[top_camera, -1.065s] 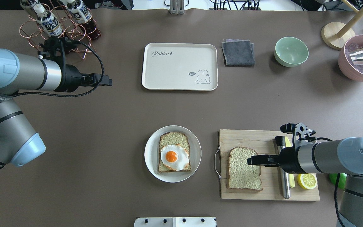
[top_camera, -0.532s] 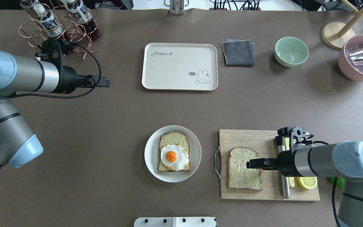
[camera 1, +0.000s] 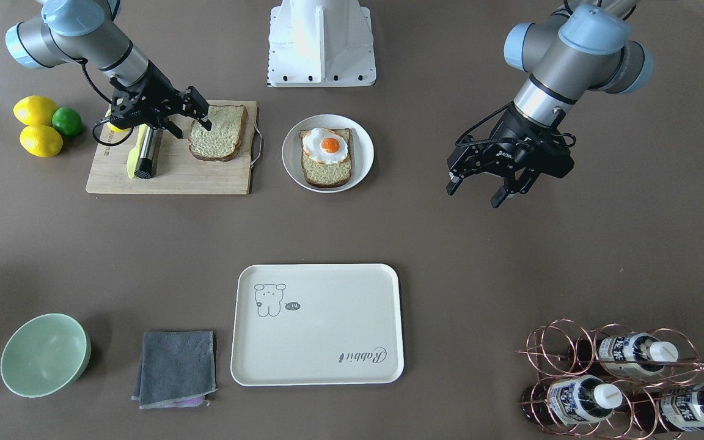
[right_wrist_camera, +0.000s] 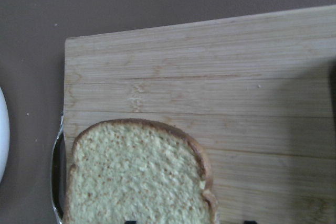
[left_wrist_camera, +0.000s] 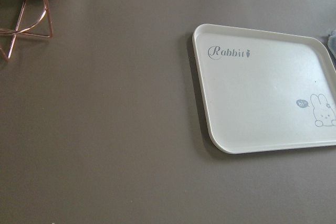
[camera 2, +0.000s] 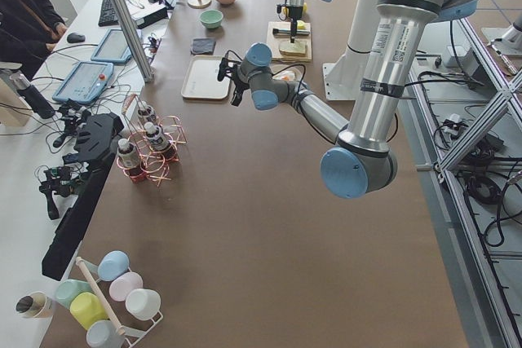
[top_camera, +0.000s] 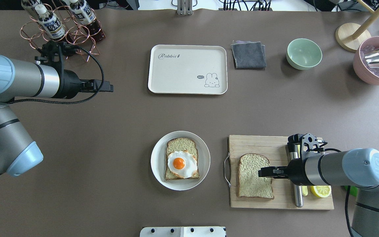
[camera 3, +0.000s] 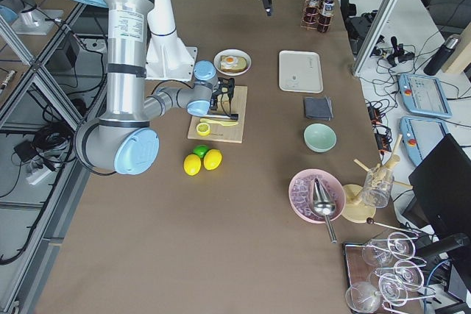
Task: Make sandwich and place on tray
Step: 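Lower the right gripper and grasp the edge of the bread slice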
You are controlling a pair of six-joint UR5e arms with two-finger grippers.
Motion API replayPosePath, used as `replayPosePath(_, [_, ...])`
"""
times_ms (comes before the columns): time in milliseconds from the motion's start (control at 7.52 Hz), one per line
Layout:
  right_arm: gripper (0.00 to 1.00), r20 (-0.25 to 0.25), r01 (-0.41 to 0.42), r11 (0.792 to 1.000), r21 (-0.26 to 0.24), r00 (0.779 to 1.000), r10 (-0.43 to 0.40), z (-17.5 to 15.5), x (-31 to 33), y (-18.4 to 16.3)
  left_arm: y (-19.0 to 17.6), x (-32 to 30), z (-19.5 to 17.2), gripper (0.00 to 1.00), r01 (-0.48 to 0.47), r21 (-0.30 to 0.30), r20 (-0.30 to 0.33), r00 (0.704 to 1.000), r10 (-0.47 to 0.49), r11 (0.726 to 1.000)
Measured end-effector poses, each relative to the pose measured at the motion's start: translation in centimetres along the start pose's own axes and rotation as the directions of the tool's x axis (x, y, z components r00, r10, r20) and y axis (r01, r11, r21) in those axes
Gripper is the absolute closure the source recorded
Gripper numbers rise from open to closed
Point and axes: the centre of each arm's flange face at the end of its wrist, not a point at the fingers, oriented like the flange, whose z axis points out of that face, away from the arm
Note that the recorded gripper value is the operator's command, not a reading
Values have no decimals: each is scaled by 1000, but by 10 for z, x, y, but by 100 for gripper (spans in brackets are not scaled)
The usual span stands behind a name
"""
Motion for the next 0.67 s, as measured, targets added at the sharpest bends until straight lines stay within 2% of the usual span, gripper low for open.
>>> replayPosePath(133, [100, 2, 1, 1000, 6, 1000, -1, 0, -2, -1, 0, 0, 0, 3, -1, -1, -1, 1000, 1, 1000])
replayPosePath(665, [100, 10, -1, 1000, 9, 1000, 1, -2, -4, -4, -1, 2, 0, 5, -6, -2, -4, 1000, 6, 1000])
